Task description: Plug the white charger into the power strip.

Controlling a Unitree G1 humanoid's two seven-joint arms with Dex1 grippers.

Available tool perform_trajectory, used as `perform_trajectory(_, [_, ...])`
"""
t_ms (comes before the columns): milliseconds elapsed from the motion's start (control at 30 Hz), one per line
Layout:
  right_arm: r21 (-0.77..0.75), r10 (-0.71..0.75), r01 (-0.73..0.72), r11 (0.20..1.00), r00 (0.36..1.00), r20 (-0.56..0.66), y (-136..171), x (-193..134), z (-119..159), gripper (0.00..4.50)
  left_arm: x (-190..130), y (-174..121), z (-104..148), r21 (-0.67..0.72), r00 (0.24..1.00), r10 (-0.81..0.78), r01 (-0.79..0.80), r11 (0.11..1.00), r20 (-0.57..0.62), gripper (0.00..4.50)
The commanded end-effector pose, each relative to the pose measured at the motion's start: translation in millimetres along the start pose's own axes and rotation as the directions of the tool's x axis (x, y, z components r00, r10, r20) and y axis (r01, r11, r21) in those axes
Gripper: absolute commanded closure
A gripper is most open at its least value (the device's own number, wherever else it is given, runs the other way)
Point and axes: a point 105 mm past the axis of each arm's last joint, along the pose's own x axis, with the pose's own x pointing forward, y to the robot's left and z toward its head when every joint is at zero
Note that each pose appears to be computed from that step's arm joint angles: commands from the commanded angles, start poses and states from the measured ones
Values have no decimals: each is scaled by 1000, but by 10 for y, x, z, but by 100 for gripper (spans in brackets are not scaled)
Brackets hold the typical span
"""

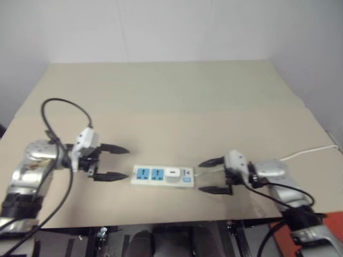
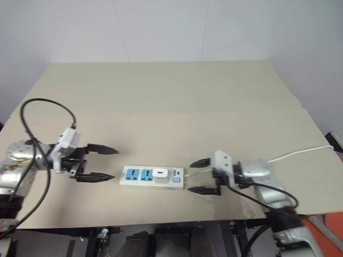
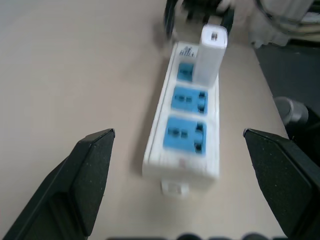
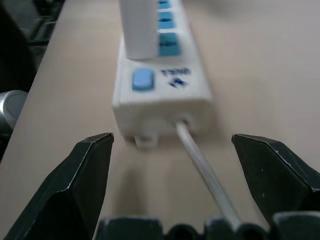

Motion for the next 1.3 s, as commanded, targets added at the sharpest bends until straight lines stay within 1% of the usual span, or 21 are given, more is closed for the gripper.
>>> perform_trajectory(33, [-48, -61, 62, 997, 998, 30, -64, -251, 222, 4, -217, -5, 170, 53, 999, 51, -50, 997, -6, 0])
perform_trajectory(167, [-54, -118, 117, 992, 993, -18, -110, -552, 251, 4, -388, -55, 214, 19, 996, 74, -73, 997, -51, 0])
perform_trajectory(300, [-63, -159, 156, 986, 986, -50, -152, -762, 300, 4, -442, -136, 244, 13, 996, 46, -45, 999, -76, 0])
perform_trajectory(400, [-64, -167, 163, 985, 984, -65, -159, -853, 341, 4, -443, -169, 249, 10, 996, 38, -37, 999, -78, 0])
perform_trajectory(567, [-60, -176, 171, 983, 981, -84, -137, -879, 311, 4, -407, -226, 252, 2, 998, 9, -9, 1000, -65, 0])
perform_trajectory(1300, [-57, -175, 171, 984, 980, -95, -81, -864, 299, 4, -349, -216, 213, 0, 998, -13, 13, 1000, -69, 0])
